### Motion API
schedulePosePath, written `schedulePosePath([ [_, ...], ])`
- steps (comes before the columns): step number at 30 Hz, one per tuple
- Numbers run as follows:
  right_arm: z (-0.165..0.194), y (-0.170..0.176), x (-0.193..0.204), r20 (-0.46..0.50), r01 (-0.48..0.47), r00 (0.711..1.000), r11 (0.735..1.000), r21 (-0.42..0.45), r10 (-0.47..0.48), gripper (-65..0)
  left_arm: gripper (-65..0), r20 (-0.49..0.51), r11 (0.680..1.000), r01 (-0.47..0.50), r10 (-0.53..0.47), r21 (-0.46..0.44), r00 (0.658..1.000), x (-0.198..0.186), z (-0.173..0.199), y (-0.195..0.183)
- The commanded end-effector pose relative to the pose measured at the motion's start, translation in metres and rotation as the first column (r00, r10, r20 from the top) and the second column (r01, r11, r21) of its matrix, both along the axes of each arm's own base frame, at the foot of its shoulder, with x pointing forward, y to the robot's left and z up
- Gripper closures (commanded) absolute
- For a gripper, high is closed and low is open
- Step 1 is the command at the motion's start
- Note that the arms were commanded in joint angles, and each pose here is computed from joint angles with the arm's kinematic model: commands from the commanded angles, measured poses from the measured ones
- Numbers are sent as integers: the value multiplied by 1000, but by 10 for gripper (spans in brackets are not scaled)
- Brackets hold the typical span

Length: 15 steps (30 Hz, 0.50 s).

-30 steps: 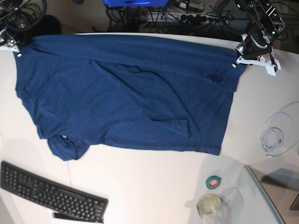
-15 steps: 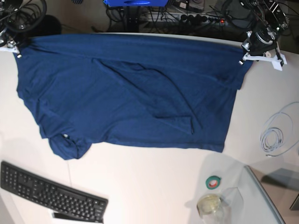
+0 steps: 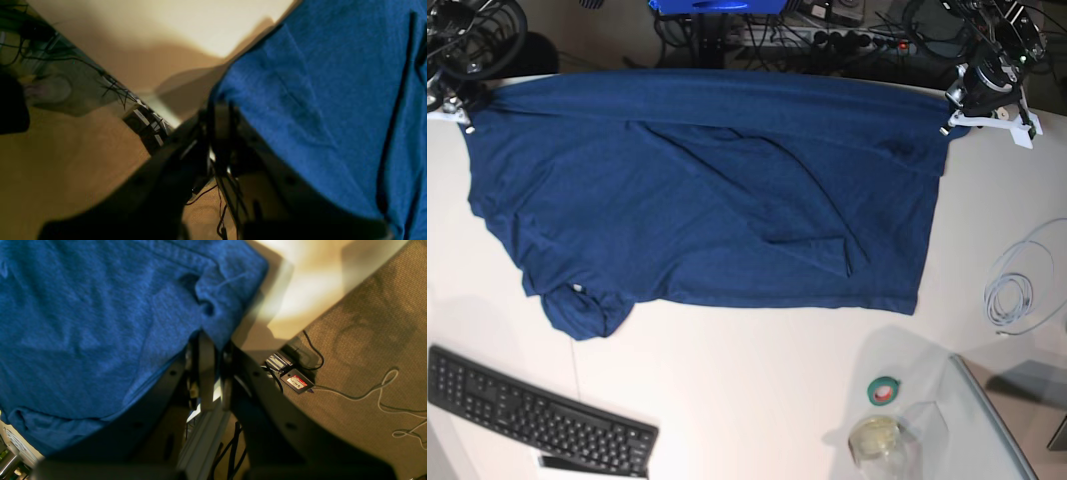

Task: Layout the t-shirt on the table in an organized manner, then fold the t-shirt properly
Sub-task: 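Drag both shoulder corners together away from the hem to straighten the shirt, then release the shoulder corners with both grippers and raise them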

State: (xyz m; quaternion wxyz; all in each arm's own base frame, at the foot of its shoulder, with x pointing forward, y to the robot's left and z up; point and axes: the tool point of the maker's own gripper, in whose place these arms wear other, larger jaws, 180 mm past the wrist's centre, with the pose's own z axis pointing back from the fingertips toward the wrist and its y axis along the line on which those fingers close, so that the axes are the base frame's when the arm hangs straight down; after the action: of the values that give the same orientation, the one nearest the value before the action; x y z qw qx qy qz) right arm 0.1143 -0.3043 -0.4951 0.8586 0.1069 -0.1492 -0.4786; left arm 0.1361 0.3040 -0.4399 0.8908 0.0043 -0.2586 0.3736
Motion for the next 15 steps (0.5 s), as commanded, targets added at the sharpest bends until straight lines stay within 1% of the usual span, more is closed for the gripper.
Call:
schedulePosePath([
  [1,7,-12,3,17,10,1000,999,-33,-10,-11,0,24,999,-2,1,34,1000,4,9,9],
  [3,7,-12,3,17,10,1000,999,-32,-10,-77,0,25,999,-1,0,35,1000,5,9,9],
  [6,8,-11,3,20,11,1000,999,-35,-11,-242,0,25,999,-11,10,40,1000,3,11,11],
  [7,8,-12,3,21,11,1000,999,-35,-11,-282,-12,24,999,-13,12,40,1000,2,11,11],
  [8,9,-12,3,22,12,1000,999,-38,-11,-317,-107,24,999,-14,13,40,1000,2,11,12],
  [9,9,-13,4,25,13,1000,999,-39,-12,-332,-221,26,999,-15,13,40,1000,2,11,12],
  [11,9,-14,4,27,14,1000,999,-43,-13,-338,-397,28,999,-17,15,43,999,2,12,13],
  [13,10,-16,4,27,13,1000,999,-48,-12,-339,-553,31,999,-16,15,44,999,4,12,13],
  [14,10,-16,4,28,14,1000,999,-49,-12,-339,-617,34,999,-16,14,45,999,4,13,13],
  [15,11,-18,3,28,21,999,998,-52,-19,-339,-650,36,999,-16,14,45,999,5,13,13],
])
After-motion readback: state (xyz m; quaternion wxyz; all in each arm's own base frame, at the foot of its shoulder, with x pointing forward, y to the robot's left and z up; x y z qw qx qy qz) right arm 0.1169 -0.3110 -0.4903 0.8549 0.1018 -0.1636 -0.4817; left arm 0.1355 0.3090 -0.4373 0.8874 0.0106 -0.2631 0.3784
